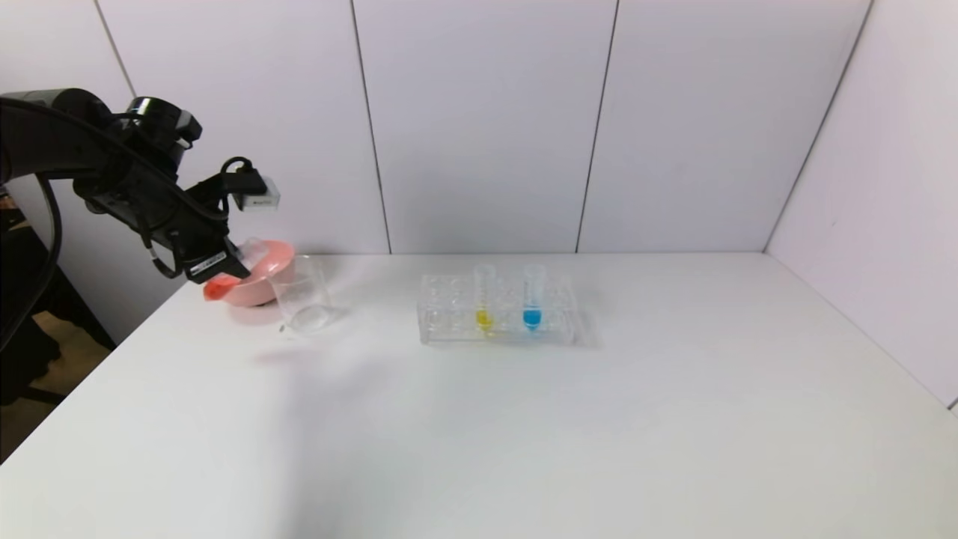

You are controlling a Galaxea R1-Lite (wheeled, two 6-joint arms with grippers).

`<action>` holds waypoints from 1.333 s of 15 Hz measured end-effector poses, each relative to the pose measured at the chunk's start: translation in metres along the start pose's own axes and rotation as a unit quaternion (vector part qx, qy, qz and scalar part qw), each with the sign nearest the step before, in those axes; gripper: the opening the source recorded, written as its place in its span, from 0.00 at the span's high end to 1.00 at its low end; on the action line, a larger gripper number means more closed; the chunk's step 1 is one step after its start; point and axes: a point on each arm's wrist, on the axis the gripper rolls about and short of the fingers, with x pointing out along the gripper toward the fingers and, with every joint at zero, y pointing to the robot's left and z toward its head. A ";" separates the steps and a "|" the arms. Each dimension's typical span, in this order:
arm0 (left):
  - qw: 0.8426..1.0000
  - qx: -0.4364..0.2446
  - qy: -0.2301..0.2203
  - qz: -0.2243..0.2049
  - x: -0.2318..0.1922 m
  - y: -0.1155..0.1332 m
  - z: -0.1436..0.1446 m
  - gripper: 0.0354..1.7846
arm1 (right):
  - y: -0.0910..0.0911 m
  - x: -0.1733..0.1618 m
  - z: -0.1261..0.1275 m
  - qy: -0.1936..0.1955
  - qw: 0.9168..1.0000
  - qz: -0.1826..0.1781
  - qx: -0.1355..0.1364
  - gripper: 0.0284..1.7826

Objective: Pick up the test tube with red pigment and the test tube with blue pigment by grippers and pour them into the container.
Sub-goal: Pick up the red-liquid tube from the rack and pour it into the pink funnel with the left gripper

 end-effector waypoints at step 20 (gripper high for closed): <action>0.983 0.121 0.100 0.091 0.033 -0.015 0.037 0.77 | 0.000 0.000 0.000 0.000 1.000 0.000 0.000 0.00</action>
